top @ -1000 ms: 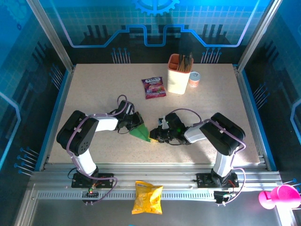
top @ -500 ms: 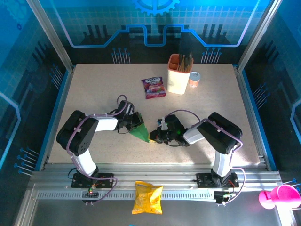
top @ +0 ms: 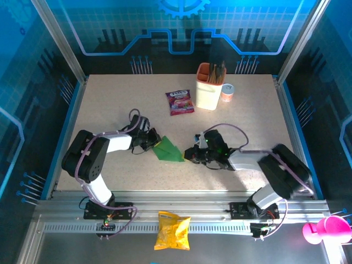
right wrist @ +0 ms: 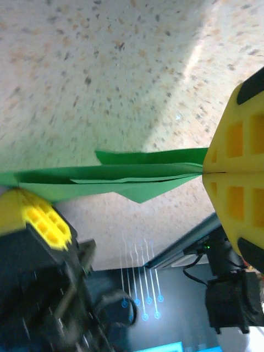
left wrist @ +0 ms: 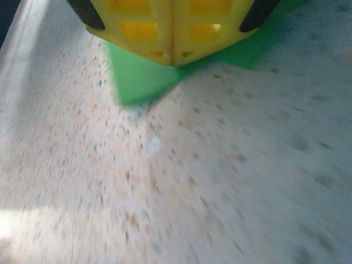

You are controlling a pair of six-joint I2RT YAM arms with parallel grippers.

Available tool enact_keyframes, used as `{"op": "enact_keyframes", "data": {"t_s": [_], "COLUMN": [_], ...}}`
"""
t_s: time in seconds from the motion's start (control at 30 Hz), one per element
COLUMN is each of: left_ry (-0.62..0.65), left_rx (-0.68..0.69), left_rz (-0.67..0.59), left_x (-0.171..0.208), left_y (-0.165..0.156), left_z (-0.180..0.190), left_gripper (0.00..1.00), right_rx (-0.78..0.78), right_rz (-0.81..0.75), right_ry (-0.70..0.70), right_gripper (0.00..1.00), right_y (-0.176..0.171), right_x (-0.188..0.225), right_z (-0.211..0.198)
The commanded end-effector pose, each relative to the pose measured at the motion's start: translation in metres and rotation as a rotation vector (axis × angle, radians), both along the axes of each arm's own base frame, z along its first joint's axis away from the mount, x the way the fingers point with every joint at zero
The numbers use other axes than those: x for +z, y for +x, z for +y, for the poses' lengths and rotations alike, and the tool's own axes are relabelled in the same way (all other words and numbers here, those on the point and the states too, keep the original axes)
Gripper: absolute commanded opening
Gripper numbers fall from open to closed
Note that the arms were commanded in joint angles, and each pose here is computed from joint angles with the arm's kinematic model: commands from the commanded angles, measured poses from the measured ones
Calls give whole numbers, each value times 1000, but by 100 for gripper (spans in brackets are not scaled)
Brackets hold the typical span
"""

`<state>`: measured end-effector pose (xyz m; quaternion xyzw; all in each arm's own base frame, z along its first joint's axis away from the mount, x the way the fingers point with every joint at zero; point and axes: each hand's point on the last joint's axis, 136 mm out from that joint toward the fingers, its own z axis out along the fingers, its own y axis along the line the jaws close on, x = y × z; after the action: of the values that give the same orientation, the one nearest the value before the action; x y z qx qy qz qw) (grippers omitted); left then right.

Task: Fold a paper plane with a square sheet of paper (pick it up from the middle)
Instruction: Turn over the paper at the center of the table.

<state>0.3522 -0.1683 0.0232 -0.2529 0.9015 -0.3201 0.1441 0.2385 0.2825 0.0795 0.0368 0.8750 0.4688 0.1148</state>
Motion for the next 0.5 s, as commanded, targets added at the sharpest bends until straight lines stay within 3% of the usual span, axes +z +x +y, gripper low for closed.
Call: {"op": "enact_keyframes", "data": {"t_s": [0.0, 0.17, 0.27, 0.47], "left_ry": [-2, -17, -31, -40], "left_rx": [45, 66, 73, 81], "left_rz": [-45, -78, -82, -75], "left_x": [23, 39, 40, 36], "left_y": [7, 3, -5, -20], "left_z": [17, 24, 25, 28], "left_gripper": [6, 11, 12, 13], "right_rx": [-25, -138, -188, -202], "right_rz": [-56, -199, -252, -293], "right_ry": [-191, -354, -527, -888], "right_gripper": [0, 0, 0, 0], "right_y": [-5, -4, -6, -8], "right_x": [20, 89, 123, 149], "right_z": [-42, -105, -144, -198]}}
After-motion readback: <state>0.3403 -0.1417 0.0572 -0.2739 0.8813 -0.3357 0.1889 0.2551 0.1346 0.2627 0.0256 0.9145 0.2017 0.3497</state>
